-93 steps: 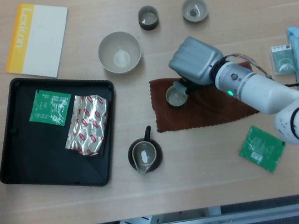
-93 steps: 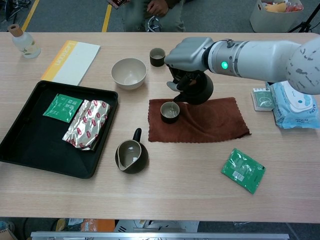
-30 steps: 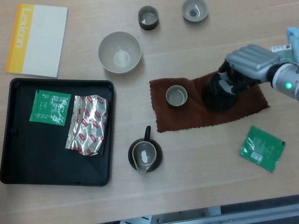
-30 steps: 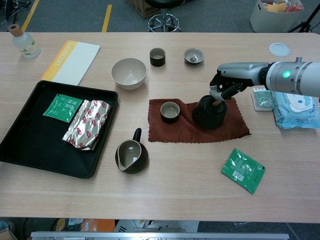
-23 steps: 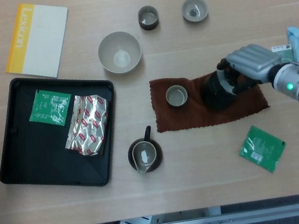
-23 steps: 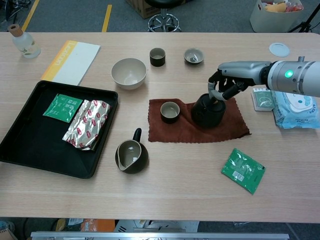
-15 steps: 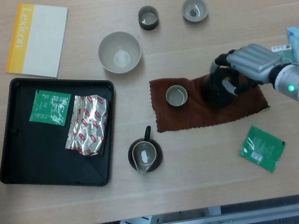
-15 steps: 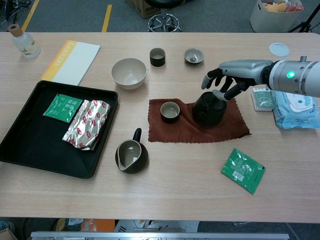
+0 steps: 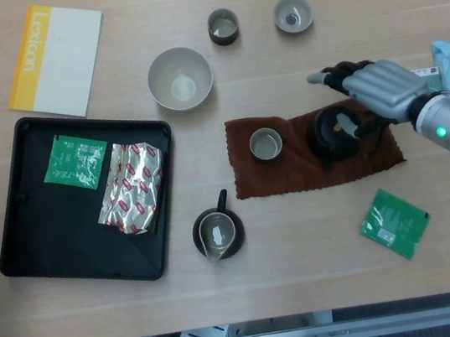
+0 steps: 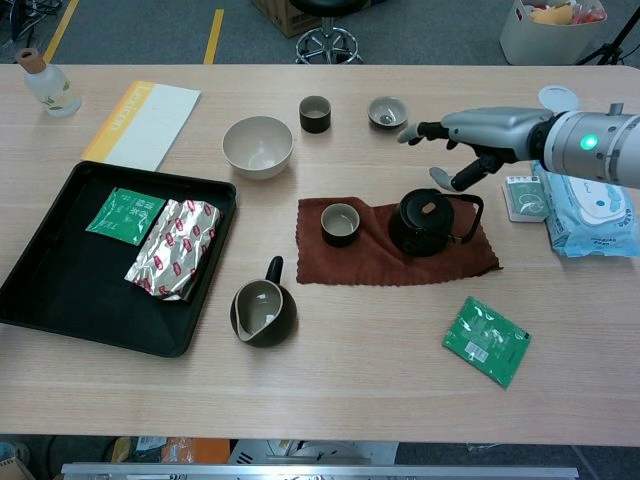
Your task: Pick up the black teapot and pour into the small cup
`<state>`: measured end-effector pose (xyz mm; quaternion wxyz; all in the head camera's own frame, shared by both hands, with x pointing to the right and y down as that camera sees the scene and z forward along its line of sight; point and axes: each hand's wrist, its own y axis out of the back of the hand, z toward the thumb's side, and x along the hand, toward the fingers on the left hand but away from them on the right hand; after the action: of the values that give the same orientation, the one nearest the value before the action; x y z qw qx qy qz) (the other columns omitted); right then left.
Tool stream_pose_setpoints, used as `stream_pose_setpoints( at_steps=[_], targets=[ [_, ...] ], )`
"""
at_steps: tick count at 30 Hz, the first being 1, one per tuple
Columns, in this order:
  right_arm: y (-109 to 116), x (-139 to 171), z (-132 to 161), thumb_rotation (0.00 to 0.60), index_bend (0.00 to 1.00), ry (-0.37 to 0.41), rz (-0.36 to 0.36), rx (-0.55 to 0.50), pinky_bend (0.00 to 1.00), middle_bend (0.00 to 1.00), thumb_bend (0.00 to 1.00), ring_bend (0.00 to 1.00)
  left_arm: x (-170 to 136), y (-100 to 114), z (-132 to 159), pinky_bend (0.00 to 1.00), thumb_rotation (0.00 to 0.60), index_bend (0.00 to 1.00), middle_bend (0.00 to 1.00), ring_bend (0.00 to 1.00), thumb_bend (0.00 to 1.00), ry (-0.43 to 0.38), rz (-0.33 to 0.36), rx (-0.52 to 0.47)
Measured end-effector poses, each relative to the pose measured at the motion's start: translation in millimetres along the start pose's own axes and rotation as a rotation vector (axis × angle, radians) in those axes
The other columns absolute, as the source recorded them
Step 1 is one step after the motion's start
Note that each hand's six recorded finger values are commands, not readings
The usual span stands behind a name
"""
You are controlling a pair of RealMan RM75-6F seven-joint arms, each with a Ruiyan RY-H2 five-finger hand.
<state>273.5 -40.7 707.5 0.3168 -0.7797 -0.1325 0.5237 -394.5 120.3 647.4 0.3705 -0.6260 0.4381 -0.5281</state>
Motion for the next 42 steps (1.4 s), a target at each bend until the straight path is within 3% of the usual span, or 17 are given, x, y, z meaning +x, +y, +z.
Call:
stream_pose_setpoints(
  at_steps=[5,7,9,14,20,26,33,42],
  targets=[
    [12.4,10.8,-8.4,0.423,0.07,-0.028,-0.085,-0.021,0.17,0.12,0.58,0.08,3.3,6.0,-1.4,0.17,0.600,0.11,0.19,0.16,0.29,-0.001,0.031,-0.001],
    [17.5,16.6,-13.5,0.452,0.08,-0.045,-0.127,-0.032,0.17,0.16,0.58,0.08,5.1,9.7,-2.3,0.17,0.600,0.11,0.19,0.16,0.29,0.000,0.052,-0.002],
    [23.3,24.8,-21.0,0.500,0.12,-0.069,-0.183,-0.044,0.17,0.21,0.58,0.12,7.8,14.2,-3.4,0.17,0.600,0.11,0.18,0.16,0.29,0.000,0.079,-0.003],
    [32.7,50.1,-42.1,0.534,0.25,-0.137,-0.325,-0.058,0.20,0.28,0.58,0.19,13.5,22.7,-3.8,0.17,0.600,0.11,0.18,0.16,0.29,-0.009,0.139,-0.008],
    [38.3,94.4,-66.3,0.536,0.31,-0.217,-0.529,-0.046,0.23,0.32,0.58,0.24,19.2,29.3,0.7,0.17,0.600,0.11,0.19,0.16,0.29,-0.035,0.190,-0.017],
    [23.0,150.4,-81.3,0.535,0.31,-0.284,-0.686,-0.003,0.23,0.32,0.57,0.24,23.1,31.3,8.1,0.17,0.600,0.11,0.19,0.16,0.29,-0.062,0.201,-0.016],
    [-0.1,190.0,-87.2,0.537,0.31,-0.342,-0.728,-0.007,0.23,0.32,0.57,0.24,22.5,32.6,16.9,0.17,0.600,0.11,0.19,0.16,0.29,-0.084,0.207,-0.012],
    [-12.6,197.3,-93.6,0.537,0.31,-0.369,-0.697,-0.030,0.23,0.32,0.57,0.24,17.9,35.5,13.2,0.17,0.600,0.11,0.19,0.16,0.29,-0.071,0.215,-0.008]
  ],
)
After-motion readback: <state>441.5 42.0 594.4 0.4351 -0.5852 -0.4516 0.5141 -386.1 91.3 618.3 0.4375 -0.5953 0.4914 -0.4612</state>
